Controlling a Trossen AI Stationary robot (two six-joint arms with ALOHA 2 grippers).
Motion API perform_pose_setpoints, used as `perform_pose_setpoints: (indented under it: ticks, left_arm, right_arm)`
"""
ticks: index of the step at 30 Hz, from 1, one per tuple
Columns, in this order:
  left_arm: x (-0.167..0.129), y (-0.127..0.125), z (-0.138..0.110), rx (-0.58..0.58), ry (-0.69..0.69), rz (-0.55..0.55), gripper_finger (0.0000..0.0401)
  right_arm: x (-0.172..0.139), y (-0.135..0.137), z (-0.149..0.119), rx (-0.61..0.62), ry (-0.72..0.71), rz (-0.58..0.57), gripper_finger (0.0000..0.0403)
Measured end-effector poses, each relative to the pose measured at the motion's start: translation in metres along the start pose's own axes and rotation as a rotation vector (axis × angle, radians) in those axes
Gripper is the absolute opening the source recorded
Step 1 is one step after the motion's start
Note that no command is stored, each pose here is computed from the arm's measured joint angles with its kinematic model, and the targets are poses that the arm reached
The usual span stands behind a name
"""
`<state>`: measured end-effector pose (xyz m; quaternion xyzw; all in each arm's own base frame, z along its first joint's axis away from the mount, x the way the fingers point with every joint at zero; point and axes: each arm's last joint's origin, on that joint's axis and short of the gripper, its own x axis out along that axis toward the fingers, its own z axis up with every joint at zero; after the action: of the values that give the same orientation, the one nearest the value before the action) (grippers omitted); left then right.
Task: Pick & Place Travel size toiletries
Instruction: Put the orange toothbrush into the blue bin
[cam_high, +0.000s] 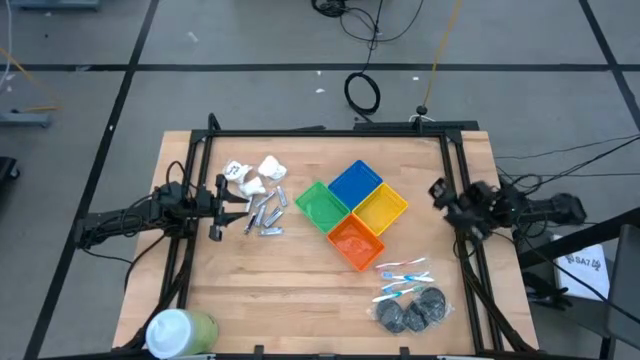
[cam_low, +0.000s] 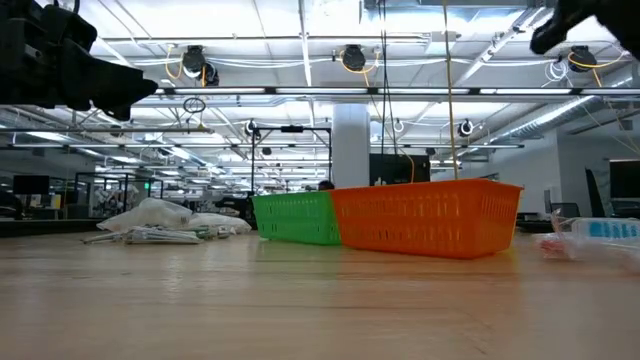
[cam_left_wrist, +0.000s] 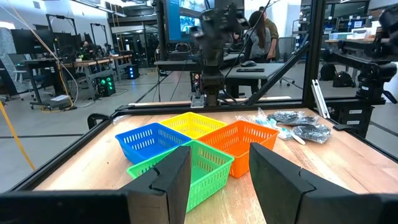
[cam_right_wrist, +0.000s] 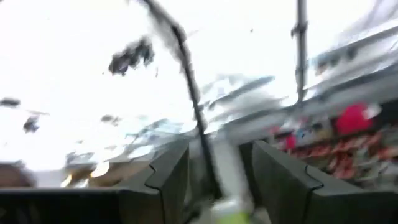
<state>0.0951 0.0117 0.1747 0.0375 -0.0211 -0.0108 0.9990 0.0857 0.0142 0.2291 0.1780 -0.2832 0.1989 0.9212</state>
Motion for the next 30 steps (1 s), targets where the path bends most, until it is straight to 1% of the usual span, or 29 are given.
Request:
perform_pose_setpoints:
  ticks: [2, 3, 4, 6, 8, 10, 13, 16, 17, 20, 22, 23, 25, 30]
  left_arm:
    - [0.000, 0.000, 0.000, 0.000, 0.000, 0.000, 0.0159]
    - [0.000, 0.000, 0.000, 0.000, 0.000, 0.000, 0.0159]
    - [0.000, 0.000, 0.000, 0.000, 0.000, 0.000, 0.0159]
    - [0.000, 0.000, 0.000, 0.000, 0.000, 0.000, 0.0159]
    - [0.000, 0.000, 0.000, 0.000, 0.000, 0.000, 0.0159]
    - [0.000, 0.000, 0.000, 0.000, 0.000, 0.001, 0.0159]
    - [0.000, 0.000, 0.000, 0.000, -0.001, 0.001, 0.0159]
    - [0.000, 0.000, 0.000, 0.000, 0.000, 0.000, 0.0159]
    - [0.000, 0.000, 0.000, 0.000, -0.001, 0.000, 0.0159]
    - [0.000, 0.000, 0.000, 0.000, 0.000, 0.000, 0.0159]
    - [0.000, 0.000, 0.000, 0.000, 0.000, 0.000, 0.0159]
    - [0.000, 0.000, 0.000, 0.000, 0.000, 0.000, 0.0159]
    - [0.000, 0.000, 0.000, 0.000, 0.000, 0.000, 0.0159]
    - [0.000, 0.000, 0.000, 0.000, 0.000, 0.000, 0.0159]
  right_arm:
    - [0.006, 0.001, -0.013, -0.006, 0.122, -0.006, 0.0165]
    - [0.013, 0.003, -0.016, -0.019, 0.176, -0.020, 0.0167]
    - [0.022, 0.005, -0.014, -0.034, 0.198, -0.030, 0.0171]
    - [0.038, 0.011, -0.016, -0.054, 0.263, -0.043, 0.0185]
    - [0.057, 0.017, -0.020, -0.068, 0.372, -0.054, 0.0204]
    - [0.072, 0.022, -0.028, -0.091, 0.549, -0.104, 0.0226]
    - [0.091, 0.030, -0.032, -0.139, 0.840, -0.223, 0.0252]
    - [0.088, 0.035, -0.044, -0.150, 1.163, -0.391, 0.0262]
    - [0.085, 0.037, -0.049, -0.141, 1.243, -0.443, 0.0262]
    - [0.072, 0.041, -0.063, -0.104, 1.436, -0.562, 0.0256]
    - [0.058, 0.040, -0.076, -0.108, 1.557, -0.646, 0.0251]
    - [0.052, 0.040, -0.081, -0.112, 1.602, -0.681, 0.0249]
    - [0.044, 0.038, -0.091, -0.121, 1.649, -0.724, 0.0244]
    - [0.029, 0.034, -0.113, -0.132, 1.684, -0.744, 0.0238]
